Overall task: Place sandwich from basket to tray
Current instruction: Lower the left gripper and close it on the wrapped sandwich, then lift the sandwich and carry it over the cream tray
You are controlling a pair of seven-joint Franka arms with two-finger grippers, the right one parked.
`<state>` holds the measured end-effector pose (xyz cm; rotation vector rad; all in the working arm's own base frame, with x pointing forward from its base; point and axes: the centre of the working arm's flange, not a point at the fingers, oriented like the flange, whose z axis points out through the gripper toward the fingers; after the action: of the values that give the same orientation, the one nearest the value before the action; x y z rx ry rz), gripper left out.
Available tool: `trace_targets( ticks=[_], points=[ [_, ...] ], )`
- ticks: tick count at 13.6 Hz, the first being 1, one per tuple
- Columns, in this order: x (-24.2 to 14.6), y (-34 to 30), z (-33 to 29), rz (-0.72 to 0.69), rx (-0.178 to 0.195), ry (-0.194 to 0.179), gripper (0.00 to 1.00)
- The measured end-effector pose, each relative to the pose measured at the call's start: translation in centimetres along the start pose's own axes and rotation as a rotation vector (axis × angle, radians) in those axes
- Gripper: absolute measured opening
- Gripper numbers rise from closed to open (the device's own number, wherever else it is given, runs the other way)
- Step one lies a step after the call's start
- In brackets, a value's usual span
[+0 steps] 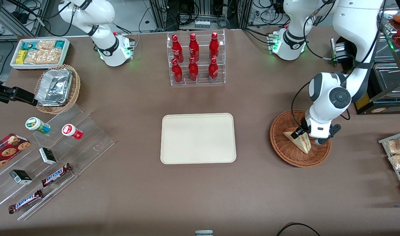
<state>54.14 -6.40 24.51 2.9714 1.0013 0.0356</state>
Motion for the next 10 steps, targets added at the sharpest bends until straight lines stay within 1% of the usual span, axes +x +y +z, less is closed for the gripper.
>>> trace_targets(
  ticks=[2,4,5,6,7,10],
  points=[
    [0.2,0.2,0.0,-0.010,-0.007,0.006,0.42],
    [0.7,0.6,-0.7,-0.012,-0.020,0.020,0.26],
    [1.0,0.8,-1.3,-0.009,-0.026,0.030,0.20],
    [1.2,1.0,-2.1,0.003,-0.024,0.042,0.19],
    [1.3,1.1,-3.2,0.021,-0.005,0.047,0.19],
    [0.9,3.1,-9.5,0.066,0.078,0.016,0.19]
  ],
)
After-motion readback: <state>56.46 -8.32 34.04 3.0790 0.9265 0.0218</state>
